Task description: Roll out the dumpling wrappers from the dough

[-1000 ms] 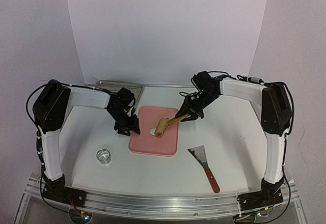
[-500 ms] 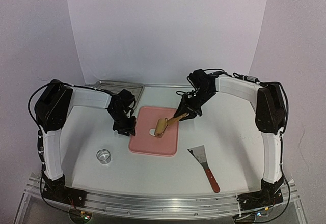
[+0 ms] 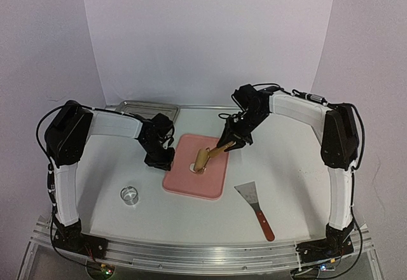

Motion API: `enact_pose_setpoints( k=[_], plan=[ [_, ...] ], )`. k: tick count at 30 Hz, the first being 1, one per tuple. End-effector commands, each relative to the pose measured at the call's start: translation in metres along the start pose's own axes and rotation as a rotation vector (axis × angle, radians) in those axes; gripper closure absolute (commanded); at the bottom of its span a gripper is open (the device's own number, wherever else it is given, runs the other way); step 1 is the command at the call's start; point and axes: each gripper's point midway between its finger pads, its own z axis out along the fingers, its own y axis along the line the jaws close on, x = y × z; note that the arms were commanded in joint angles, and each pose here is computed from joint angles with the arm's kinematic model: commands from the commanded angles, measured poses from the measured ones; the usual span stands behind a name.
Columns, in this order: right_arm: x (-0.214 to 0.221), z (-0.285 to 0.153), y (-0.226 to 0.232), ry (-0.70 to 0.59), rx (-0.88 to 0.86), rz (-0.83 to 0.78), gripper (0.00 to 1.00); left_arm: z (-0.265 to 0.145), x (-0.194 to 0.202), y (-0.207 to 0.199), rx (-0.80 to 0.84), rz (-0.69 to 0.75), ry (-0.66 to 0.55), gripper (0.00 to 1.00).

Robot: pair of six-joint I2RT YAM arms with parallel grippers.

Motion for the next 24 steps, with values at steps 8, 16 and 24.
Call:
enact_pose_setpoints(
  k=[8, 16, 24],
  plan=[
    [0.039, -0.027, 0.012, 0.064, -0.067, -0.019, 1.00, 0.006, 0.040, 0.002, -0.077, 0.109, 0.061, 1.00],
    [0.035, -0.002, -0.020, 0.065, 0.055, -0.008, 1.00, 0.005, 0.040, 0.001, -0.078, 0.111, 0.059, 1.00],
    [0.028, 0.018, -0.060, 0.072, 0.231, 0.020, 1.00, 0.004, 0.040, 0.000, -0.078, 0.115, 0.053, 1.00]
  ],
)
